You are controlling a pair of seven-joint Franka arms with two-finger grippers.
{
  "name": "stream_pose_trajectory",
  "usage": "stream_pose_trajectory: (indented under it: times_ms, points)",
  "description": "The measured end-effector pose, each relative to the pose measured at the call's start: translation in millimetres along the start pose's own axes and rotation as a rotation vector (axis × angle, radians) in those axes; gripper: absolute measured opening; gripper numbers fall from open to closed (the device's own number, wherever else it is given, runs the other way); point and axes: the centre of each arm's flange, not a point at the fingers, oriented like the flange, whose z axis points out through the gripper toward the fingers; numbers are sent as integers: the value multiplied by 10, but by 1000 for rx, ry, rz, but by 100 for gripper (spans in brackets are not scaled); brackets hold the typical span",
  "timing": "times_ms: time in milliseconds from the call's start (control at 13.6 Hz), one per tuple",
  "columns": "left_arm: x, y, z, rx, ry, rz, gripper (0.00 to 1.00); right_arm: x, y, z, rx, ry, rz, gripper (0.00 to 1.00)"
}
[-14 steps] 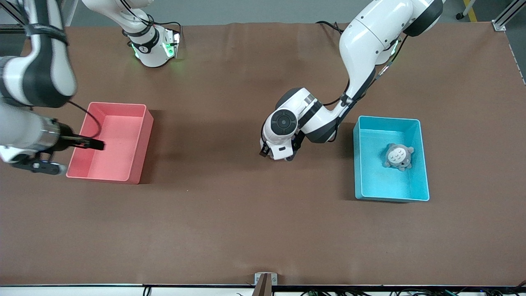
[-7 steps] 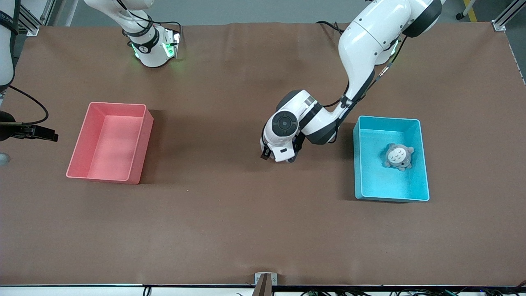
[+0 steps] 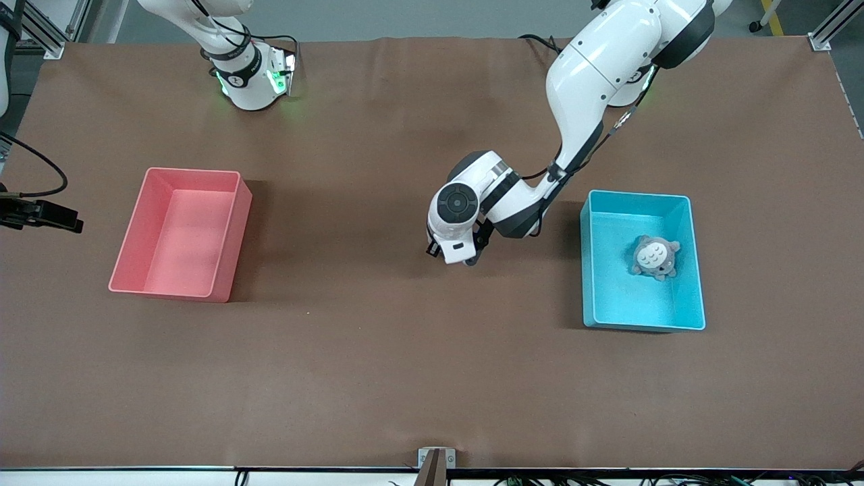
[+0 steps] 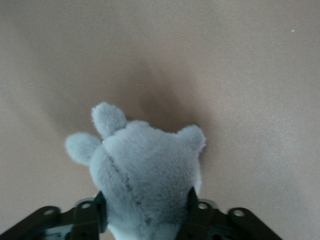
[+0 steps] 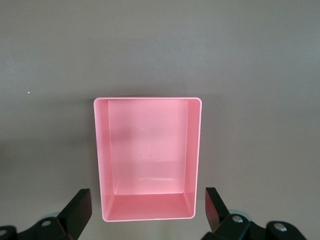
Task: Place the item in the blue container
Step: 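Lower the held plush into the blue box with the left gripper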
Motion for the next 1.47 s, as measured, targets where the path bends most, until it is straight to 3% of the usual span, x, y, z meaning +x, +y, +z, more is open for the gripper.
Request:
stream_pose_trajectory:
  times_ms: [147, 367, 587, 880, 1173, 1466]
  points:
    - [-21, 9, -25, -14, 25, 27, 46, 1, -7, -8, 0, 2, -1, 100]
    - [24, 62, -199, -73, 128, 111, 26, -1, -31, -4, 7, -2, -4, 100]
    - [185, 151, -605, -122, 183, 225, 26, -56, -65, 46, 13, -57, -10, 100]
    - [757, 204, -1567, -174, 231, 346, 22, -82, -103, 67, 32, -81, -14, 100]
    - [1321, 83, -2259, -175, 249, 526, 22, -138, -139, 96, 59, -127, -18, 100]
    - [1766, -99, -2636, -124, 227, 679, 22, -233, -131, -15, 64, -115, -17, 100]
